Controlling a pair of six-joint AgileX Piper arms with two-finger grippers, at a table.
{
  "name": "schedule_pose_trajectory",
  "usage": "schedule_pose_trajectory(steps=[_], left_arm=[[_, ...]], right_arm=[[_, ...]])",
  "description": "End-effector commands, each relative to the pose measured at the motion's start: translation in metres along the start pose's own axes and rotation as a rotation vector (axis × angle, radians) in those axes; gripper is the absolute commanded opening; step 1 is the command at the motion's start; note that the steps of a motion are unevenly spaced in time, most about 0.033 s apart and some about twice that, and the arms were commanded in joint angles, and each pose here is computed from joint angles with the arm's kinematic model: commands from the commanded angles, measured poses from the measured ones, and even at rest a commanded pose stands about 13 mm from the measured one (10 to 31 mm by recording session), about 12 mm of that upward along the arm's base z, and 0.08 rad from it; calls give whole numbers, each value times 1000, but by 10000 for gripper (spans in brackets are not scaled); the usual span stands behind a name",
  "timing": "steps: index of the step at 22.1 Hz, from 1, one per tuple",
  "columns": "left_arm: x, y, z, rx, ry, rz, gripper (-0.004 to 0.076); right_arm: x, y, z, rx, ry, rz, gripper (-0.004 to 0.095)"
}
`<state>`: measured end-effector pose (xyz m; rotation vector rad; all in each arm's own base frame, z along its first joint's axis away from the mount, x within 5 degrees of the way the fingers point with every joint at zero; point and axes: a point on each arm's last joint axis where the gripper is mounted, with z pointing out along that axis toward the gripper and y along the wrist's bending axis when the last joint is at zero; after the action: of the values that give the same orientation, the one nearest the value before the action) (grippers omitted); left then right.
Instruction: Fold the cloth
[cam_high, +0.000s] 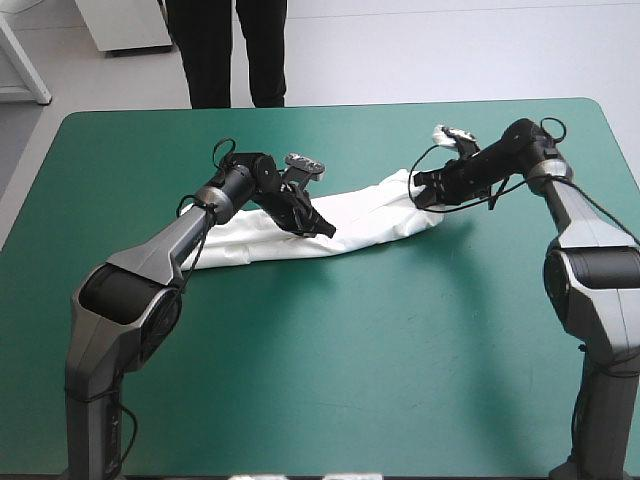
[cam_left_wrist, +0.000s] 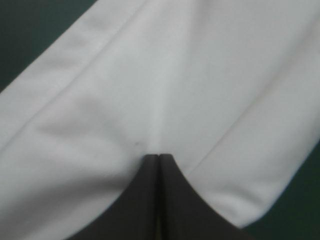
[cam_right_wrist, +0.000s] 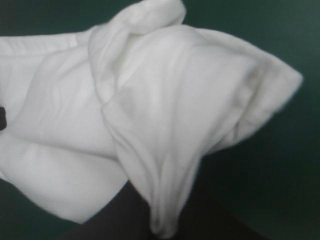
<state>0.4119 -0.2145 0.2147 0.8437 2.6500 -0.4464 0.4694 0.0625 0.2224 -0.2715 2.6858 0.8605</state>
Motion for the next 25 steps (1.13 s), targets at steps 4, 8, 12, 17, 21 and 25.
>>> schedule_pose_trajectory(steps=[4, 8, 12, 17, 21, 25], left_arm=[[-2, -6, -22, -11, -2, 9, -9], [-4, -9, -21, 20, -15, -10, -9], [-4, -9, -21, 19, -23, -11, -9], [-10, -11, -37, -6, -48, 18, -9], [-28, -12, -109, -138, -169, 64, -9], [-23, -1, -157, -201, -227, 39, -9]], right_arm=[[-18, 29, -95, -3, -237, -45, -13], [-16, 47, -125, -38, -317, -83, -13], [-16, 54, -131, -60, -331, -101, -13], [-15, 55, -130, -64, -322, -103, -13], [-15, 55, -130, -70, -322, -102, -13], [-16, 67, -125, -115, -321, -114, -12]])
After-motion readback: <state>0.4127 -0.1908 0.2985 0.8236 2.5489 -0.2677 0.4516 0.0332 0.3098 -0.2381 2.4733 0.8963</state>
